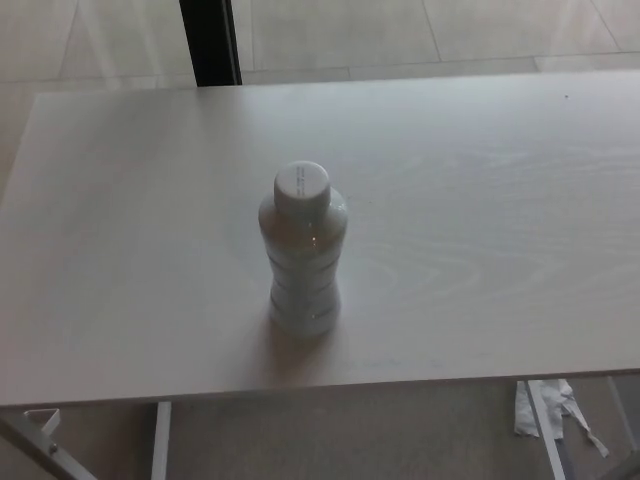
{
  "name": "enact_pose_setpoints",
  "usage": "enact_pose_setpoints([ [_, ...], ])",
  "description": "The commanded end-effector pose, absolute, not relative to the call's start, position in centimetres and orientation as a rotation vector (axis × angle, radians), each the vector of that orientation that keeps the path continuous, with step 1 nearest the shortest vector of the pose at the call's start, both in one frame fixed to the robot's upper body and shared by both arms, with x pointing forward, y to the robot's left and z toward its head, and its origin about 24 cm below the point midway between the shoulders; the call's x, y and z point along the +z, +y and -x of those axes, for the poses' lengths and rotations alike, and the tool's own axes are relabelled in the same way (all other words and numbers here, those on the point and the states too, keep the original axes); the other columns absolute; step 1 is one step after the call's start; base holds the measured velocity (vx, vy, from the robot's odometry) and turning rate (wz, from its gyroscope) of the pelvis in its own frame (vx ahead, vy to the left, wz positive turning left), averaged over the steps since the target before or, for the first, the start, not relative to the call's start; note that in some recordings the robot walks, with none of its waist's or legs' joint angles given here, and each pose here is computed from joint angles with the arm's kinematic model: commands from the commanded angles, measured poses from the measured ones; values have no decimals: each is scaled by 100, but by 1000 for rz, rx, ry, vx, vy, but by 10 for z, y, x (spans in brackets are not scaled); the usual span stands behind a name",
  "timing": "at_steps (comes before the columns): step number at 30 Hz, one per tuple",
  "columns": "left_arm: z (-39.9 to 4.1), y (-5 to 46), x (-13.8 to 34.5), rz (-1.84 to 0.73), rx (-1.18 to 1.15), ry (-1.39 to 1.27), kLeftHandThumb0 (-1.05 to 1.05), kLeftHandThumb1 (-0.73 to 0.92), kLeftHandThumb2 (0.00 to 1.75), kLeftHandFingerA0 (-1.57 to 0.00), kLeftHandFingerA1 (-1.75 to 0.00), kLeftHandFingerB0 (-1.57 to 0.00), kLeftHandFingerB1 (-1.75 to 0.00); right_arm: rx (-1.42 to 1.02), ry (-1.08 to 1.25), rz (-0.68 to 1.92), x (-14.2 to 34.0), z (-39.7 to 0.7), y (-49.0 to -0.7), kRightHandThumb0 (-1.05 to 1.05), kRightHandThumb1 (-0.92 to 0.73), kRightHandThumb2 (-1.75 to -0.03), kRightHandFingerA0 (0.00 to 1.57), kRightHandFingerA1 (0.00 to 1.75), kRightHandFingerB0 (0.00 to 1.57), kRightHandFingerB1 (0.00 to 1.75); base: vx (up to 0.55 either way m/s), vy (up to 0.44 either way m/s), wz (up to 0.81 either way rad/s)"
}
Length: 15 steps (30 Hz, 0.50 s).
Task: Pick up a bottle and hand it
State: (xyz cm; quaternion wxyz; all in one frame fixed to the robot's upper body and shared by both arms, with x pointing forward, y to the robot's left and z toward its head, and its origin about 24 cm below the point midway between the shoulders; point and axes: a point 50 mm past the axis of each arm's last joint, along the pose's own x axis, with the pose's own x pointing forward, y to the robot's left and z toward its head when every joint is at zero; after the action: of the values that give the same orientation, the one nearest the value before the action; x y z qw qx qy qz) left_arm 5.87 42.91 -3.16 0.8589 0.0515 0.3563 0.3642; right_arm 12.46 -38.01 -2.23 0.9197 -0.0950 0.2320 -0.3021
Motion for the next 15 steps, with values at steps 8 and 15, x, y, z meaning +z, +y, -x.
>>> enact_pose_setpoints([
  [8, -117, 466, 61, -1, 850, 268, -80, 40, 55, -141, -108, -41, -38, -725, 310, 89, 6, -122, -397, -66, -59, -58, 38, 55, 29, 49, 0, 0, 0],
  [15, -198, 422, 132, -231, 566, 97, -78, 34, 73, -84, -52, -41, -41, -708, 303, 101, 7, -126, -395, -65, -60, -59, 40, 57, 27, 49, 0, 0, 0],
])
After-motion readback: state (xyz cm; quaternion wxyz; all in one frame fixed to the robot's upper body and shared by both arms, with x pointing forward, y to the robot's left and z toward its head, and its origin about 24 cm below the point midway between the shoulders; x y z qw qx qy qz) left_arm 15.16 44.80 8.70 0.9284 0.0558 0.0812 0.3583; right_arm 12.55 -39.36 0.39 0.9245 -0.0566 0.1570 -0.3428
